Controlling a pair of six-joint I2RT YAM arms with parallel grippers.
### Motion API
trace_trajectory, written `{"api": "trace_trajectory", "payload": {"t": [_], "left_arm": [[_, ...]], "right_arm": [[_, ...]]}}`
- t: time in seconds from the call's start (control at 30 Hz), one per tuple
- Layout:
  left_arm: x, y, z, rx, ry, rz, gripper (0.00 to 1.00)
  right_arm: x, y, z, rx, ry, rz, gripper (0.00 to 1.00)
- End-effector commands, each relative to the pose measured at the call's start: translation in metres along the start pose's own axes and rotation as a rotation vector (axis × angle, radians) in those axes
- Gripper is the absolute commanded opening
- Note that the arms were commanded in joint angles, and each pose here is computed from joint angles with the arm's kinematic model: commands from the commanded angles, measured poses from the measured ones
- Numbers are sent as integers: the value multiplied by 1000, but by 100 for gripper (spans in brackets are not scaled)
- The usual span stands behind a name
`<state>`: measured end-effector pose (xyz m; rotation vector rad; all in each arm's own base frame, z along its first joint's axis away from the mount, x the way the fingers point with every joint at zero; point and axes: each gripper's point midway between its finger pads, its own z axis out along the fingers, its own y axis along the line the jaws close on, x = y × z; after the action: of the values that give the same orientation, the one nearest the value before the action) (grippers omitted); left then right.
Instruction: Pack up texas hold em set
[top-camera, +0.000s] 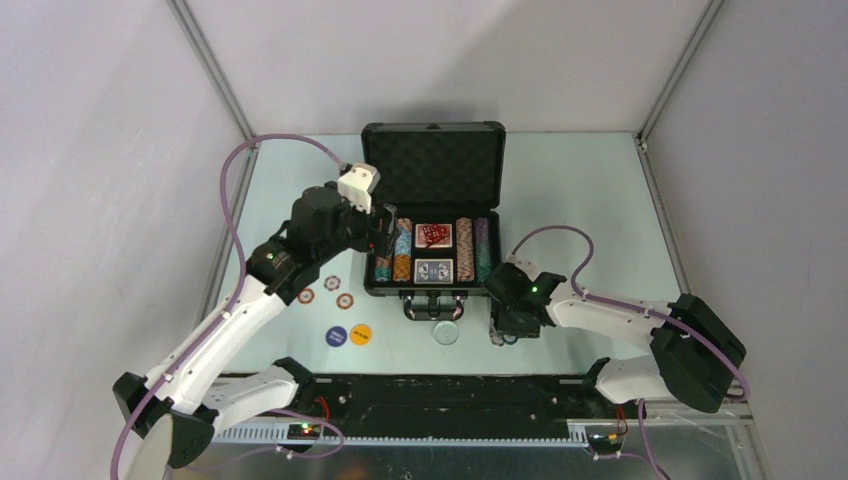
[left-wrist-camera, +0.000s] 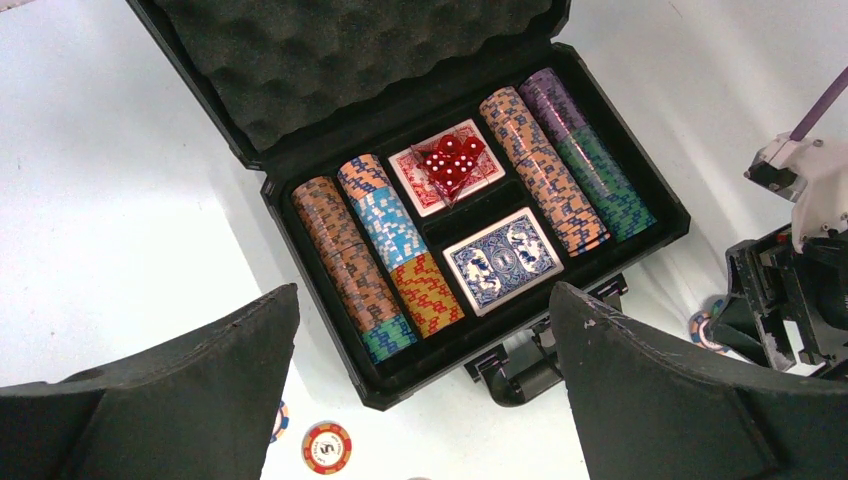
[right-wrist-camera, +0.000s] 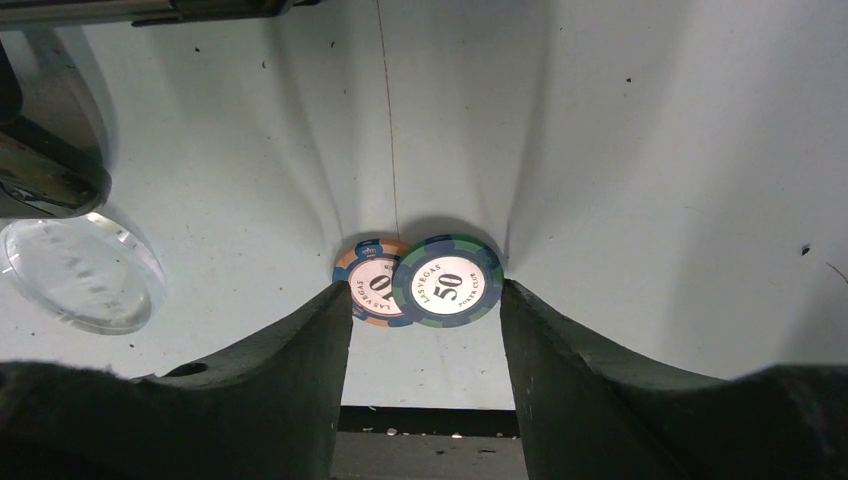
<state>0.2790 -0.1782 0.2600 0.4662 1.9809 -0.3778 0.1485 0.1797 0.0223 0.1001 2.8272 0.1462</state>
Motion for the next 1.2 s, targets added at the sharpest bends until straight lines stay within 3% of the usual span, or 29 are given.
{"api": "trace_trajectory", "payload": {"t": [0.0, 0.5, 0.87, 1.17], "left_arm": [[-7, -4, 0, 16, -25, -15, 100], [-6, -5, 1, 20, -22, -13, 100], [-4, -6, 3, 25, -12, -18, 100], [-4, 6, -4, -57, -16, -101, 100]], "right_arm": [[-2, -3, 2, 24, -17, 14, 61], [4, -10, 14, 40, 14, 27, 58], [7, -12, 15, 33, 26, 31, 44], [-4, -3, 2, -29, -35, 25, 42]]}}
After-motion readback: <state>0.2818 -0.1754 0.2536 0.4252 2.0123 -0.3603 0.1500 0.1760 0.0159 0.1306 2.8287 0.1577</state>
